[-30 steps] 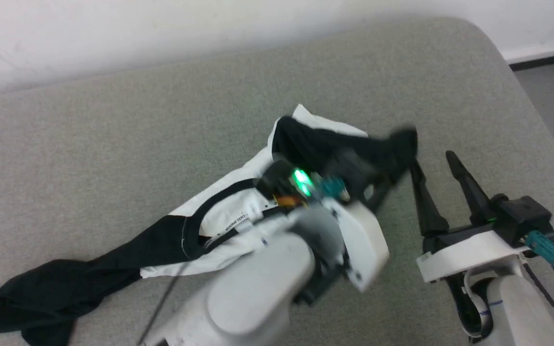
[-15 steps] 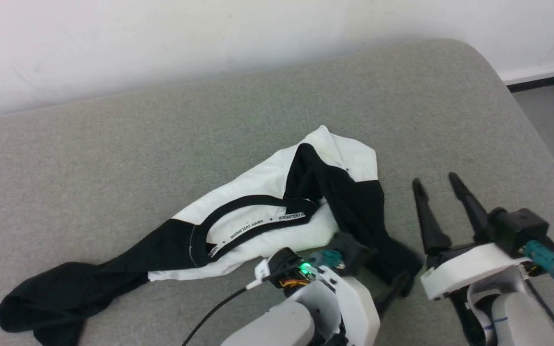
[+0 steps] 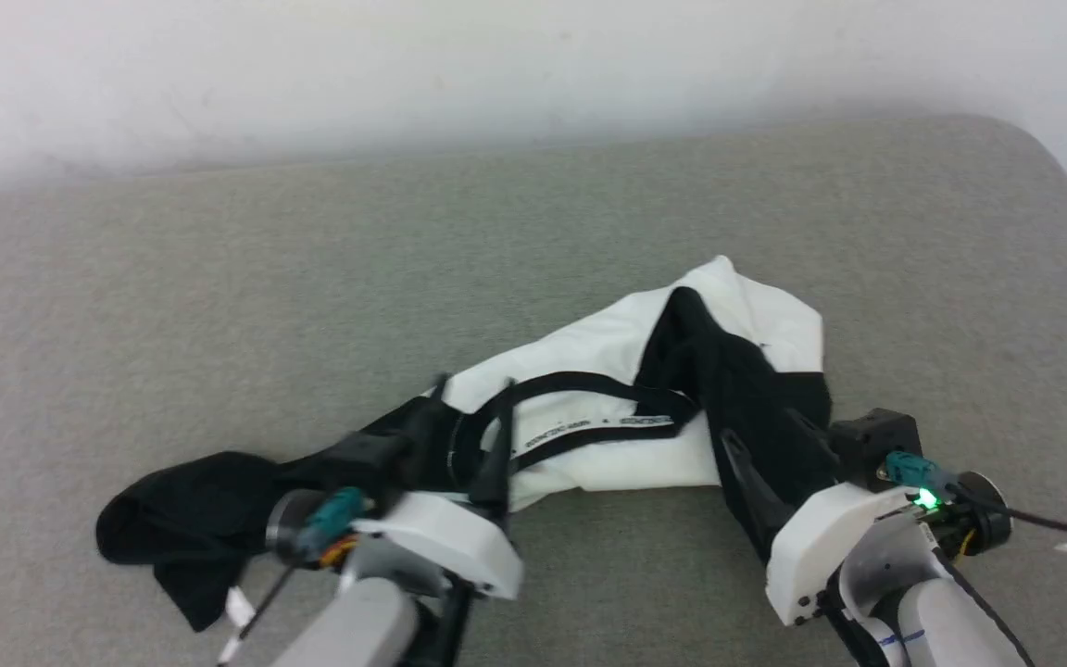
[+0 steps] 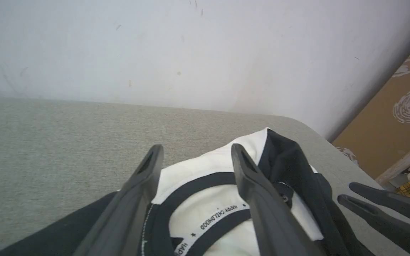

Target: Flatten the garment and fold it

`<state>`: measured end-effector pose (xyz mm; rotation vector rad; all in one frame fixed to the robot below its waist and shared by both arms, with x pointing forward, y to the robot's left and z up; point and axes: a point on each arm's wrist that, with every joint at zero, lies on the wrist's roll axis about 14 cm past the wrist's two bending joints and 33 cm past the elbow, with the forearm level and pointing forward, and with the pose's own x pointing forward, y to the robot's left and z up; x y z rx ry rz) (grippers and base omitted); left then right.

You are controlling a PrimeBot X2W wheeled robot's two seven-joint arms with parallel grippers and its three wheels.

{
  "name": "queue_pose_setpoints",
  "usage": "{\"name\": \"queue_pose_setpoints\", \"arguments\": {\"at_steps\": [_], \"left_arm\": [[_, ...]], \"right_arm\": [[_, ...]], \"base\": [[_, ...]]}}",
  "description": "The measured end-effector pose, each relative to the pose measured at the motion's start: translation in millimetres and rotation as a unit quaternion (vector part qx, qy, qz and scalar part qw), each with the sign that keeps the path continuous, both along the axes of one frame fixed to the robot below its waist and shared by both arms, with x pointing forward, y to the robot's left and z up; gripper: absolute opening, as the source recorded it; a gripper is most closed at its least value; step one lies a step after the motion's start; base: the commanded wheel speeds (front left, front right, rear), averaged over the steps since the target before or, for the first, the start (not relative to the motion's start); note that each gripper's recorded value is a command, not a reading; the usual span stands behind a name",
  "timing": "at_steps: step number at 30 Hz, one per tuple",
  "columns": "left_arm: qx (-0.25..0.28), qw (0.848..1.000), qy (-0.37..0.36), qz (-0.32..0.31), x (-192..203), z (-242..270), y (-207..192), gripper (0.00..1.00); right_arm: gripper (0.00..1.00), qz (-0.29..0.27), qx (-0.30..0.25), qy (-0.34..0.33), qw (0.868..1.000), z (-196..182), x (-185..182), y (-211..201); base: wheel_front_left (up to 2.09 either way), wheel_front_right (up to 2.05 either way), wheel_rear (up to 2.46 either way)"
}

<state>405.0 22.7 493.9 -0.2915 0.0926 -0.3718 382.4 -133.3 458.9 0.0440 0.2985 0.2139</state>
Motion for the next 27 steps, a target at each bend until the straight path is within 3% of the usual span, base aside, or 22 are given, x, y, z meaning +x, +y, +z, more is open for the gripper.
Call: {"name": "queue_pose_setpoints", "arguments": {"at_steps": [6, 11, 12, 13, 14, 15, 21, 27], "left_arm": [[0.020, 0.989, -0.046, 0.142, 7.0, 21.6, 87.5, 1.00], [0.037, 0.975, -0.050, 0.213, -7.0, 19.1, 135.5, 1.00], [0.039, 0.973, -0.049, 0.223, -8.6, 18.1, 141.4, 1.00], [0.039, 0.971, -0.049, 0.230, -9.7, 17.7, 145.0, 1.00], [0.038, 0.970, -0.049, 0.237, -10.1, 17.3, 148.6, 1.00], [0.037, 0.969, -0.050, 0.240, -10.2, 17.2, 150.2, 1.00], [0.033, 0.966, -0.053, 0.250, -8.0, 16.0, 154.5, 1.00], [0.030, 0.966, -0.048, 0.251, -10.8, 11.7, 155.7, 1.00]], "right_arm": [[1.00, 0.014, -0.035, 0.096, 0.995, -33.5, -1.0, 2.8], [1.00, 0.044, -0.038, 0.135, 0.989, -43.8, -4.0, 21.4], [0.89, 0.047, -0.039, 0.144, 0.988, -46.8, -5.5, 22.9], [0.38, 0.048, -0.041, 0.154, 0.986, -50.6, -7.3, 22.8], [0.16, 0.048, -0.042, 0.163, 0.984, -53.9, -8.8, 22.5], [0.00, 0.046, -0.043, 0.170, 0.983, -56.3, -9.4, 21.0], [0.00, -0.012, -0.033, 0.165, 0.986, -51.9, -1.3, -14.7], [0.00, -0.126, -0.028, 0.148, 0.981, -39.3, -10.5, -88.4]], "base": [[0.00, 0.00, 0.00], [0.00, 0.00, 0.00], [0.00, 0.00, 0.00], [0.00, 0.00, 0.00], [0.00, 0.00, 0.00], [0.00, 0.00, 0.00], [0.00, 0.00, 0.00], [0.00, 0.00, 0.00]]}}
